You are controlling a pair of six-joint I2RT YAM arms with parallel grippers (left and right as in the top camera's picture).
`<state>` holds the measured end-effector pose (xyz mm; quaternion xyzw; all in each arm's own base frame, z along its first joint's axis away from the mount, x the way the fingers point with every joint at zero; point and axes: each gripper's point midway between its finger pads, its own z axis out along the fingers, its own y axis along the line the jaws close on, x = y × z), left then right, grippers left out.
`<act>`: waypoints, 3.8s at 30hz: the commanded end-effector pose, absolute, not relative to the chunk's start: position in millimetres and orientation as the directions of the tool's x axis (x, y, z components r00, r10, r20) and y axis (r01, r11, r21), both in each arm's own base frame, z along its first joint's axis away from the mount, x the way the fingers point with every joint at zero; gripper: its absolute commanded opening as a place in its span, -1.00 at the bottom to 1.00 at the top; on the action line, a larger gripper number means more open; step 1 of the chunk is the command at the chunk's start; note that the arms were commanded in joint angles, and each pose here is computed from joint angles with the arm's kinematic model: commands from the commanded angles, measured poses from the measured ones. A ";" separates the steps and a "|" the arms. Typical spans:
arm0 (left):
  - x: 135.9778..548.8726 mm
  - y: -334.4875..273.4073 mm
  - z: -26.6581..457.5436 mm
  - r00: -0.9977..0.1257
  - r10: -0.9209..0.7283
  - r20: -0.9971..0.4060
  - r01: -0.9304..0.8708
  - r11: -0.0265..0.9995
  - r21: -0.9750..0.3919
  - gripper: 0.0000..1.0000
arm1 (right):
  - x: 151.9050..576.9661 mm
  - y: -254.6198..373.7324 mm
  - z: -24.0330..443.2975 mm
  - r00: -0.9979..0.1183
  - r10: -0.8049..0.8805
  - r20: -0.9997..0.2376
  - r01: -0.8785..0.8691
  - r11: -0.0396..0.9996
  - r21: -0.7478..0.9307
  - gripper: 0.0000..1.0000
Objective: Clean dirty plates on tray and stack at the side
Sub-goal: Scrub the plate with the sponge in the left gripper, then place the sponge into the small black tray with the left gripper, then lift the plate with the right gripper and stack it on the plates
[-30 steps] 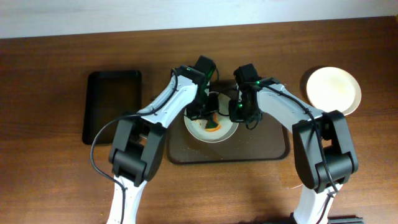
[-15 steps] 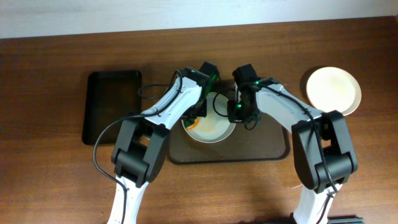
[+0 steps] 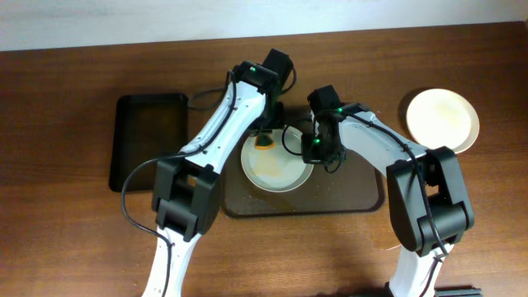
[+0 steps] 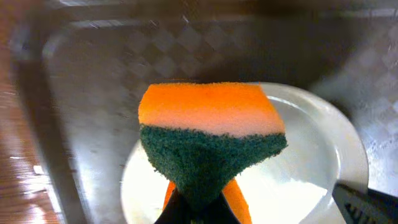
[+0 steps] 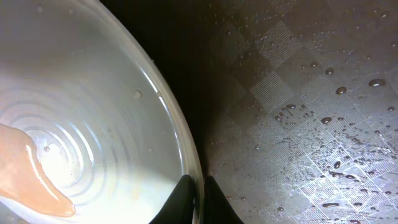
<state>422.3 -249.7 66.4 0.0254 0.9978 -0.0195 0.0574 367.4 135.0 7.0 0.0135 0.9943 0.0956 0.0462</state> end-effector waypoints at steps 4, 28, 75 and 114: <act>391.4 -263.9 4.4 -0.992 0.076 0.100 0.068 0.995 -0.077 -1.00 | 367.8 127.6 0.9 -0.995 0.050 -0.081 0.037 0.987 0.157 -0.84; 478.0 -49.6 113.6 -0.959 -0.202 -0.200 -0.252 0.930 0.268 -1.00 | 365.0 126.7 0.5 -0.996 0.049 -0.070 0.038 0.987 0.153 -0.92; 489.8 38.6 169.8 -0.929 -0.302 -0.216 -0.300 0.953 -0.041 0.99 | 381.7 72.5 267.0 -0.884 -0.381 -0.272 0.040 0.518 -0.855 -0.92; 489.8 38.6 169.8 -0.929 -0.302 -0.216 -0.300 0.953 -0.041 0.99 | 366.8 -254.5 55.2 -0.515 0.826 -0.231 0.779 0.563 0.276 -0.33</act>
